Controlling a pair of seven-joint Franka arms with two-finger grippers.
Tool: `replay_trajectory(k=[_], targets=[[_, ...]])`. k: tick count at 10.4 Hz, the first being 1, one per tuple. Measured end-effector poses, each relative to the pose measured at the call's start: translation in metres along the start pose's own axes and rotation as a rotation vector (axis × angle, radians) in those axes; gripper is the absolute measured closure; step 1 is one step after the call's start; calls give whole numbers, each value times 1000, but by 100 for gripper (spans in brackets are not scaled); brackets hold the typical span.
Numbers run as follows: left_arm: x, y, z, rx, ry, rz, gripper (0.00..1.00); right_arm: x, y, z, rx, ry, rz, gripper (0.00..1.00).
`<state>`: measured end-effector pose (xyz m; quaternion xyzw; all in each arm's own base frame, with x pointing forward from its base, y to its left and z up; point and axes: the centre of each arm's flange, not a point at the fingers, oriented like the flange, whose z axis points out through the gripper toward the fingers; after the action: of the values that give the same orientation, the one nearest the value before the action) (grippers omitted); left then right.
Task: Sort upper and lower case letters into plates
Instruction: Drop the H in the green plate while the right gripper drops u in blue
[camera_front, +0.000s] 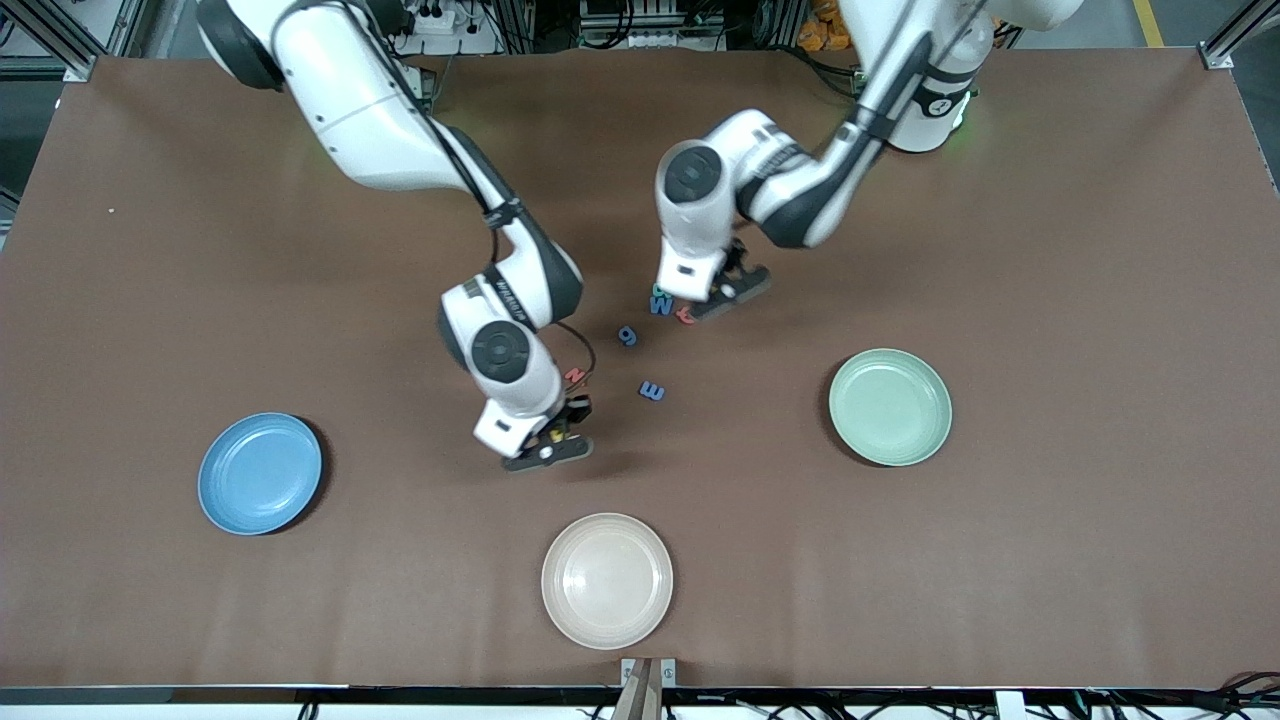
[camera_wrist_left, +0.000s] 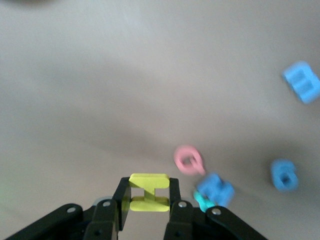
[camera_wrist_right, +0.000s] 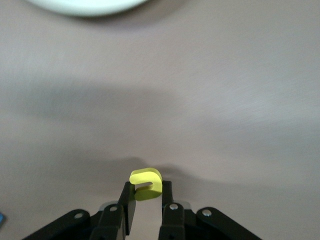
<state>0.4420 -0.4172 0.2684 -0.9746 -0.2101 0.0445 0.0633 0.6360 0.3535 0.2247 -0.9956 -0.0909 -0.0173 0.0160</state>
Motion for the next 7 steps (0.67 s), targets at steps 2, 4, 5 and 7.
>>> replay_trajectory(k=[2, 4, 5, 7], targets=[[84, -44, -4, -10, -14, 54, 66, 14, 55, -37, -11, -18, 78, 74], [163, -99, -3, -26, -20, 104, 66, 17, 123, -55, -39, -95, 170, 74], [193, -125, -1, -38, -20, 114, 66, 17, 151, -56, -52, -118, 209, 74], [229, -156, 11, -62, -16, 125, 66, 15, 208, -50, -76, -139, 252, 74]])
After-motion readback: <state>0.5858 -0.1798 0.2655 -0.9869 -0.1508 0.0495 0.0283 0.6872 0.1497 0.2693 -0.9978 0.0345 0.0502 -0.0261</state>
